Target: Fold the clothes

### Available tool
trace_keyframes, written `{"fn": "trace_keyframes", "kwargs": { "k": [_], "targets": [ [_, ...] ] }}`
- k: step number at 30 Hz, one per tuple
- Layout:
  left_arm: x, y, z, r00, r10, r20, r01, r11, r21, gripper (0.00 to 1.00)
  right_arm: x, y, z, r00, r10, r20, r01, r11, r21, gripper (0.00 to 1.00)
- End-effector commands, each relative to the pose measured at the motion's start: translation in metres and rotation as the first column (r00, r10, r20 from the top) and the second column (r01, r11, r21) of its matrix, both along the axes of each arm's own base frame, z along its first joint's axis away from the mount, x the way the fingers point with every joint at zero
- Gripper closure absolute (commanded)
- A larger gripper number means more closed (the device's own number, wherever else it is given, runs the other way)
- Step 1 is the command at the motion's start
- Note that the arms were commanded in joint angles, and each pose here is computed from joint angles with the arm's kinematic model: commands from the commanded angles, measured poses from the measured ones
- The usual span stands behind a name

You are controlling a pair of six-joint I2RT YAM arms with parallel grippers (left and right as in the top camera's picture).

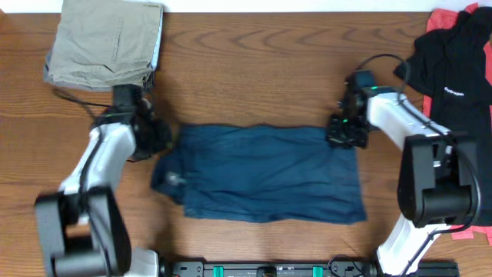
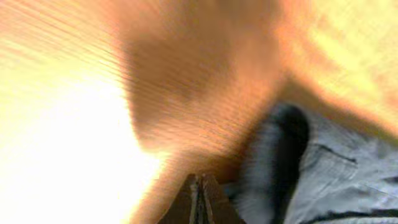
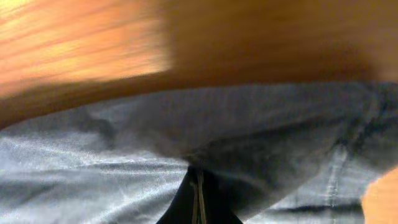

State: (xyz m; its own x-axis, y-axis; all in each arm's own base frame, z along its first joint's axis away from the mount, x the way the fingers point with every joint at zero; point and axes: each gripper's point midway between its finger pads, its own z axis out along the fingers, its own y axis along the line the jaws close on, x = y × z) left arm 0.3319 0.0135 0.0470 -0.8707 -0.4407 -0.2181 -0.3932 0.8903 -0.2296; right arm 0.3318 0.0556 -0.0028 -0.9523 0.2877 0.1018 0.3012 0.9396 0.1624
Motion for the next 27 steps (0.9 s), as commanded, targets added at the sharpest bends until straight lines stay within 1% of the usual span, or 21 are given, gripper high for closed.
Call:
{"fn": "trace_keyframes", "kwargs": {
  "k": [1,3,5,6,8,9,10,11,12,13,14,16,18,19,21,24,27],
  "targets": [
    [-0.002,0.011,0.041,0.994,0.008,0.111,-0.014,0.998,0.053,0.94,0.012,-0.043,0.007,1.0,-0.018,0.0,0.017,0.99,-0.139,0.99],
    [-0.007,0.009,0.059,0.988,0.005,0.152,-0.013,0.999,0.052,0.94,0.021,-0.05,0.024,0.999,-0.031,0.019,0.034,0.99,-0.139,0.99],
    [-0.015,0.008,0.071,0.986,0.004,0.165,-0.013,0.998,0.053,0.92,0.03,-0.057,0.046,0.998,-0.05,0.043,0.055,0.989,-0.137,0.99],
    [-0.021,0.007,0.074,0.987,0.004,0.159,-0.012,0.999,0.052,0.85,0.034,-0.058,0.058,0.997,-0.057,0.056,0.064,0.989,-0.131,0.99],
    [-0.027,0.0,0.074,0.989,-0.025,0.143,0.021,0.999,0.026,0.62,0.038,-0.056,0.078,0.995,-0.061,0.077,0.069,0.992,-0.108,0.99],
    [-0.029,-0.008,0.072,0.989,-0.063,0.137,0.064,0.998,-0.006,0.5,0.04,-0.052,0.089,0.994,-0.061,0.086,0.069,0.994,-0.088,0.96],
    [-0.03,-0.014,0.07,0.988,-0.09,0.129,0.095,0.995,-0.034,0.38,0.04,-0.048,0.097,0.994,-0.056,0.091,0.062,0.996,-0.065,0.88],
    [-0.031,-0.02,0.067,0.987,-0.108,0.12,0.116,0.991,-0.061,0.28,0.041,-0.042,0.105,0.994,-0.043,0.097,0.046,0.998,-0.033,0.73],
    [-0.032,-0.023,0.063,0.987,-0.122,0.104,0.131,0.988,-0.083,0.22,0.04,-0.034,0.111,0.995,-0.025,0.101,0.025,1.0,0.002,0.51],
    [-0.034,-0.026,0.056,0.989,-0.128,0.079,0.136,0.985,-0.103,0.17,0.039,-0.028,0.115,0.995,-0.01,0.102,0.007,1.0,0.027,0.38],
    [-0.036,-0.026,0.049,0.991,-0.128,0.048,0.133,0.985,-0.112,0.13,0.036,-0.023,0.117,0.995,0.001,0.1,-0.006,0.999,0.048,0.27],
    [-0.041,-0.027,0.031,0.989,-0.147,-0.023,0.143,0.981,-0.127,0.09,0.029,-0.016,0.118,0.997,0.015,0.073,-0.02,0.998,0.057,0.14],
    [-0.048,-0.035,0.015,0.974,-0.212,-0.075,0.196,0.964,-0.179,0.04,0.024,-0.012,0.117,0.998,0.034,0.055,-0.037,0.998,0.056,0.02],
    [-0.05,-0.041,0.01,0.964,-0.25,-0.086,0.227,0.949,-0.217,0.01,0.023,-0.009,0.117,0.998,0.045,0.053,-0.048,0.997,0.055,0.01],
    [-0.054,-0.056,0.0,0.942,-0.323,-0.088,0.283,0.908,-0.309,0.02,0.023,-0.004,0.117,0.996,0.069,0.057,-0.072,0.996,0.055,0.01],
    [-0.057,-0.074,-0.011,0.918,-0.391,-0.069,0.328,0.844,-0.425,0.02,0.022,0.001,0.117,0.994,0.091,0.059,-0.094,0.994,0.053,0.01],
    [-0.06,-0.084,-0.017,0.901,-0.431,-0.048,0.354,0.795,-0.492,0.02,0.021,0.007,0.117,0.992,0.113,0.061,-0.116,0.992,0.053,0.01]
  ]
}}
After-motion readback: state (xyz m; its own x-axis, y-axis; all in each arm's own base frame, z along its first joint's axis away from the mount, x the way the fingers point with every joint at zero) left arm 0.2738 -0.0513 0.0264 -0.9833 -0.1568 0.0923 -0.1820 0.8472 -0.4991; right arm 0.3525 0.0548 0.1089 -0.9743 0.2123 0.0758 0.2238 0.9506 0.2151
